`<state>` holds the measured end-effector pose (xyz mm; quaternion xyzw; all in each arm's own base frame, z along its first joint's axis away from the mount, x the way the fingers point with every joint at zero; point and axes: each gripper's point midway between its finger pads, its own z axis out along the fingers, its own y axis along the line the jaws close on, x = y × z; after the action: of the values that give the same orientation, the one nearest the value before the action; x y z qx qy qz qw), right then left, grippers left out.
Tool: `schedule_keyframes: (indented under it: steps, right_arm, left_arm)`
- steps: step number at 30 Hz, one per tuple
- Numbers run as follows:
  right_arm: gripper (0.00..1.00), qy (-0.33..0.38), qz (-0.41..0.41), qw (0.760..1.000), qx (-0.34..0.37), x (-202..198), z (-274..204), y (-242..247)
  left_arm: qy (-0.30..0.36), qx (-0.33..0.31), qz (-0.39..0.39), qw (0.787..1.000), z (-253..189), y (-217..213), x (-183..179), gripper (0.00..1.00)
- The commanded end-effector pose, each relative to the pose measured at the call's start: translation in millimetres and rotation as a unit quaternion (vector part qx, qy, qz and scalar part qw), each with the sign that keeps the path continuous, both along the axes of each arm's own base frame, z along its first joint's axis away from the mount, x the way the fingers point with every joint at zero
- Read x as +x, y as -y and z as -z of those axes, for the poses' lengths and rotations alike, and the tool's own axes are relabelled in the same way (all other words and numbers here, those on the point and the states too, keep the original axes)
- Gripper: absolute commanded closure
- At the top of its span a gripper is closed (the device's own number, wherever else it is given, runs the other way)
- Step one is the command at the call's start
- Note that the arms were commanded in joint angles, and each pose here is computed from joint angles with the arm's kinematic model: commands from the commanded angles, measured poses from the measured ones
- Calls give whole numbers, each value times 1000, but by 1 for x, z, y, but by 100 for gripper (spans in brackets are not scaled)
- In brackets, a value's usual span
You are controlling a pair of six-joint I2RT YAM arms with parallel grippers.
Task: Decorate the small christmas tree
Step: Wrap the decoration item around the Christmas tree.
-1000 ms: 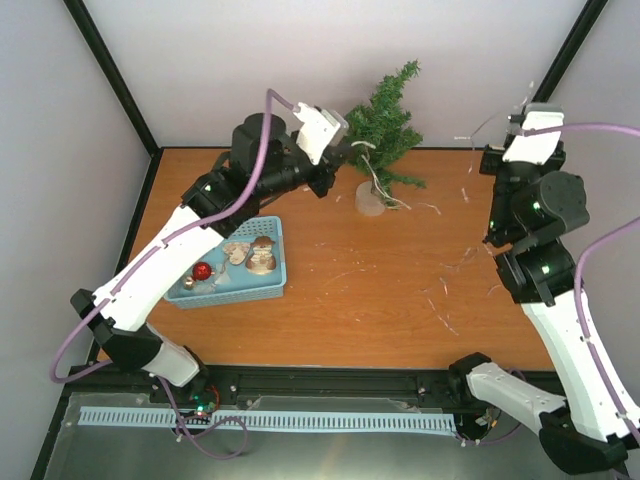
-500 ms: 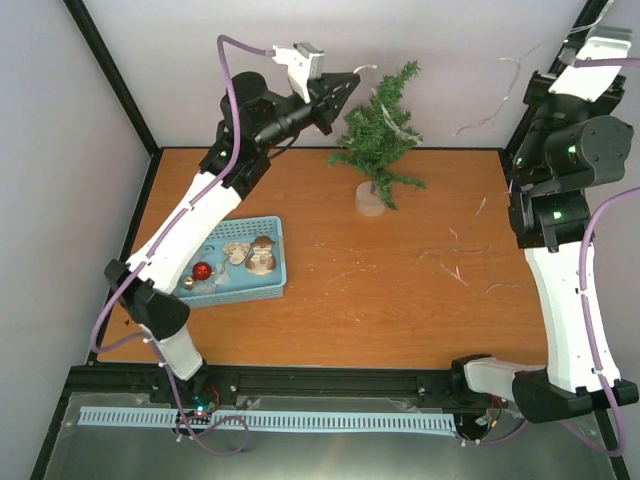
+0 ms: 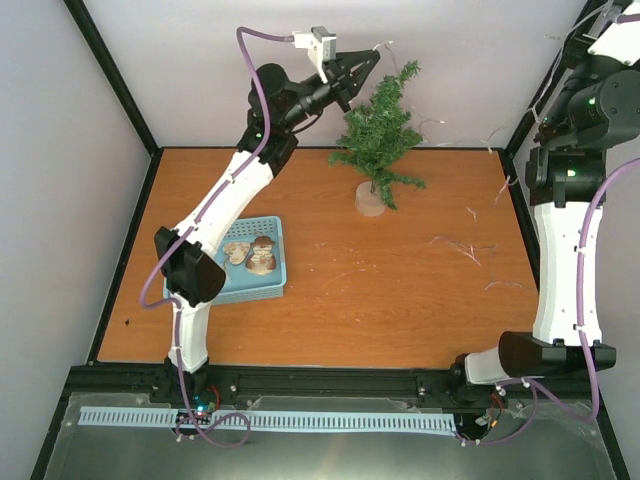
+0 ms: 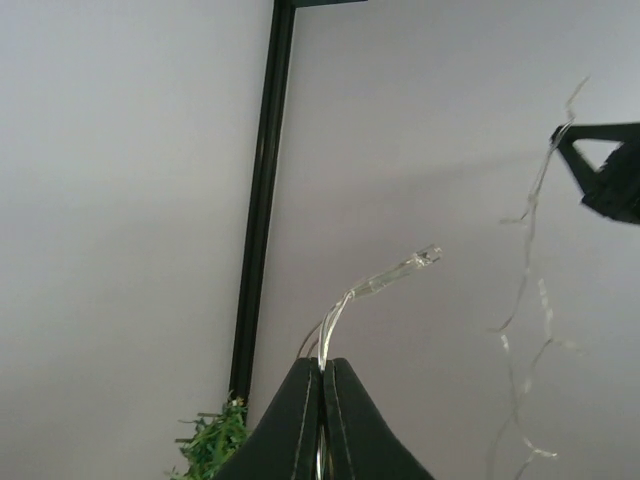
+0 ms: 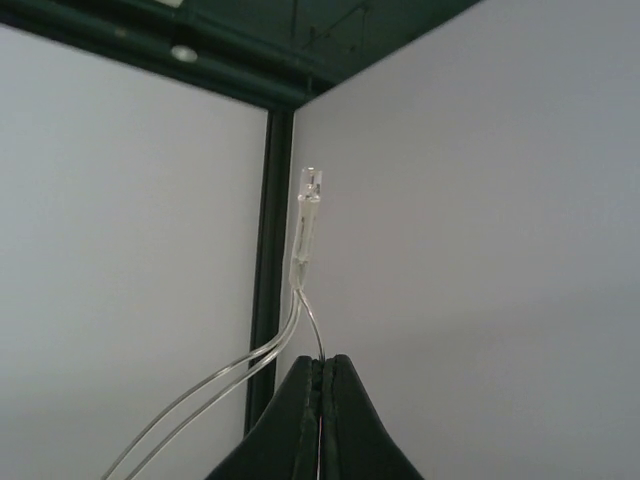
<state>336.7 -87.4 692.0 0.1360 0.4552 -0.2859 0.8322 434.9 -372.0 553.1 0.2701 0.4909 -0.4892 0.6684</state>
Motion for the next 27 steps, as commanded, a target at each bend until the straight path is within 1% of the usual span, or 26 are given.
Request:
schedule_keyframes:
  steps: [1,3,5,8,11,12,13,14,15,16,17,18,20,22,24,27]
  right_arm:
    - [97,-52,-46,997,44,17,37,0]
    - [97,-112,-75,988,71,35,84,-6]
    - [97,-176,-87,975,100,48,141,-7]
    - [97,-258,-64,955,130,51,227,-1]
    - [97,-322,-27,936,139,46,298,8]
    - [95,-342,-22,929,142,47,318,9]
    - [89,-365,-22,919,149,47,337,9]
    - [78,-385,-31,910,155,49,351,6]
    - [63,-409,-46,897,159,53,364,0]
    - [54,-429,-66,886,162,56,371,-7]
    - [50,-441,-85,878,164,59,374,-13]
    - [47,-450,-104,871,165,60,373,-20]
    - [42,-453,-134,867,159,60,359,-31]
    - [39,-447,-158,867,151,55,344,-38]
    - [39,-433,-191,870,136,50,329,-50]
    - [40,-413,-276,862,102,44,312,-80]
  left_arm:
    - [54,-43,33,997,-35,-6,-18,99]
    - [50,-37,33,997,-26,-2,-13,99]
    - [49,-30,31,998,-18,1,-8,100]
    - [42,-14,27,999,-3,7,0,99]
    - [34,4,29,999,9,12,5,99]
    - [33,7,29,999,11,12,6,99]
    - [32,10,30,999,13,13,6,99]
    - [32,11,32,999,14,14,6,99]
    - [32,11,33,999,14,14,6,99]
    - [32,11,33,999,14,14,5,99]
    - [32,10,34,999,14,14,5,99]
    - [33,9,33,999,13,14,5,99]
    - [35,7,31,999,10,12,4,99]
    - [34,5,29,999,9,12,5,100]
    - [34,3,29,999,9,12,5,99]
    - [33,3,30,999,11,12,6,99]
